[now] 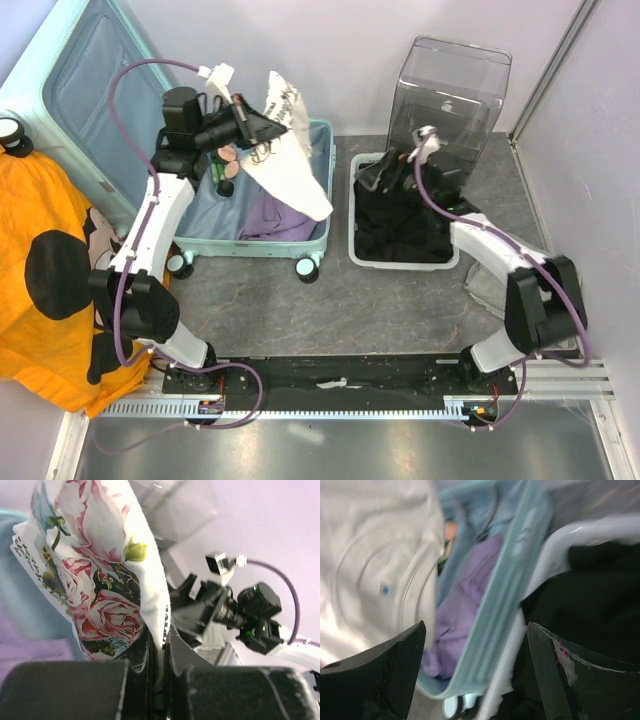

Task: Open, take out, and arrange the luggage
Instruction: Pick up the clothes from the luggage, then place the clothes in the bin.

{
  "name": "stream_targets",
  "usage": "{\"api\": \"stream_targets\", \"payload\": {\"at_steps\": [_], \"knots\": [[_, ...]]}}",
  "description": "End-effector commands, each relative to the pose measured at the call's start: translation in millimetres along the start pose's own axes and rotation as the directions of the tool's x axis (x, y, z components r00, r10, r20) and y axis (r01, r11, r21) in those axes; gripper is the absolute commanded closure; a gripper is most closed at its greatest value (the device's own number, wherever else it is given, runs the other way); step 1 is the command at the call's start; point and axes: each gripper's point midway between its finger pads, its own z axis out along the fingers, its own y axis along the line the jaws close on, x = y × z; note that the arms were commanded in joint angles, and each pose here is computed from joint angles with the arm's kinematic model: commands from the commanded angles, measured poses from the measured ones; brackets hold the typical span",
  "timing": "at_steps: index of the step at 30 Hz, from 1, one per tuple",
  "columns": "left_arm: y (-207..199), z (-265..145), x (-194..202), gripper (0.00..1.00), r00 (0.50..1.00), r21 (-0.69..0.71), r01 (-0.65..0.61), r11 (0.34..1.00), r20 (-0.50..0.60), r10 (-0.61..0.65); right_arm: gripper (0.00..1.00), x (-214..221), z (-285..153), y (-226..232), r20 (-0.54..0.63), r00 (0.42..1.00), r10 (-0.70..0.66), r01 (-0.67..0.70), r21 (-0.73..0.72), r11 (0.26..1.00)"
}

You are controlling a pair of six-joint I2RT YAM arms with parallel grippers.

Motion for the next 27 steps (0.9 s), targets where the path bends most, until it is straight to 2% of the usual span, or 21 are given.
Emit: {"api": "stream_targets", "payload": {"at_steps": [1, 5, 9, 12, 13, 14, 16, 17, 19, 20, 21, 25, 27], "knots": [[-71, 9, -13, 0.99, 0.995, 0.135, -0.067, 0.989, 0.083, 0.056, 0.1, -80, -54, -21, 0.229, 0.956, -0.182, 0.115, 0.276, 0.954], [-108, 36, 5, 0.98, 0.995, 0.214, -0.074, 0.974, 0.076, 0.059, 0.09, -125, -108, -40, 0.31, 0.892, -0.329, 0.125, 0.53, 0.838], [-135, 70, 26, 0.98, 0.996, 0.281, -0.063, 0.958, 0.082, 0.041, 0.07, -151, -145, -38, 0.345, 0.845, -0.409, 0.116, 0.628, 0.77], [-164, 102, 40, 0.99, 0.997, 0.367, -0.027, 0.93, 0.075, 0.0, 0.05, -160, -159, -28, 0.382, 0.823, -0.42, 0.106, 0.624, 0.775], [-158, 124, 53, 0.99, 0.999, 0.372, 0.002, 0.928, 0.049, -0.022, 0.04, -162, -162, -24, 0.39, 0.818, -0.423, 0.107, 0.619, 0.778], [-173, 134, 65, 0.99, 0.999, 0.399, 0.01, 0.917, 0.027, -0.022, 0.04, -163, -165, -22, 0.398, 0.814, -0.423, 0.104, 0.617, 0.78], [-191, 151, 64, 0.99, 0.999, 0.429, -0.001, 0.903, 0.046, -0.021, 0.04, -159, -168, -23, 0.38, 0.822, -0.423, 0.112, 0.621, 0.776], [-191, 170, 82, 0.99, 0.999, 0.438, 0.022, 0.899, 0.014, -0.031, 0.04, -159, -169, -22, 0.379, 0.823, -0.423, 0.111, 0.623, 0.774], [-208, 182, 78, 0.99, 0.999, 0.484, 0.042, 0.874, 0.01, -0.053, 0.04, -156, -169, -21, 0.376, 0.826, -0.421, 0.119, 0.613, 0.781], [-203, 200, 95, 0.99, 0.998, 0.487, 0.062, 0.871, -0.021, -0.059, 0.04, -155, -169, -20, 0.375, 0.826, -0.42, 0.122, 0.61, 0.783], [-214, 201, 86, 0.99, 0.999, 0.508, 0.042, 0.861, 0.006, -0.053, 0.03, -154, -169, -20, 0.371, 0.829, -0.419, 0.124, 0.608, 0.784], [-203, 217, 98, 0.98, 0.997, 0.497, 0.056, 0.866, 0.012, -0.071, 0.03, -148, -168, -21, 0.36, 0.835, -0.416, 0.133, 0.602, 0.787], [-184, 223, 112, 0.98, 0.996, 0.452, 0.079, 0.888, -0.009, -0.084, 0.03, -147, -166, -20, 0.357, 0.838, -0.413, 0.138, 0.595, 0.792]]}}
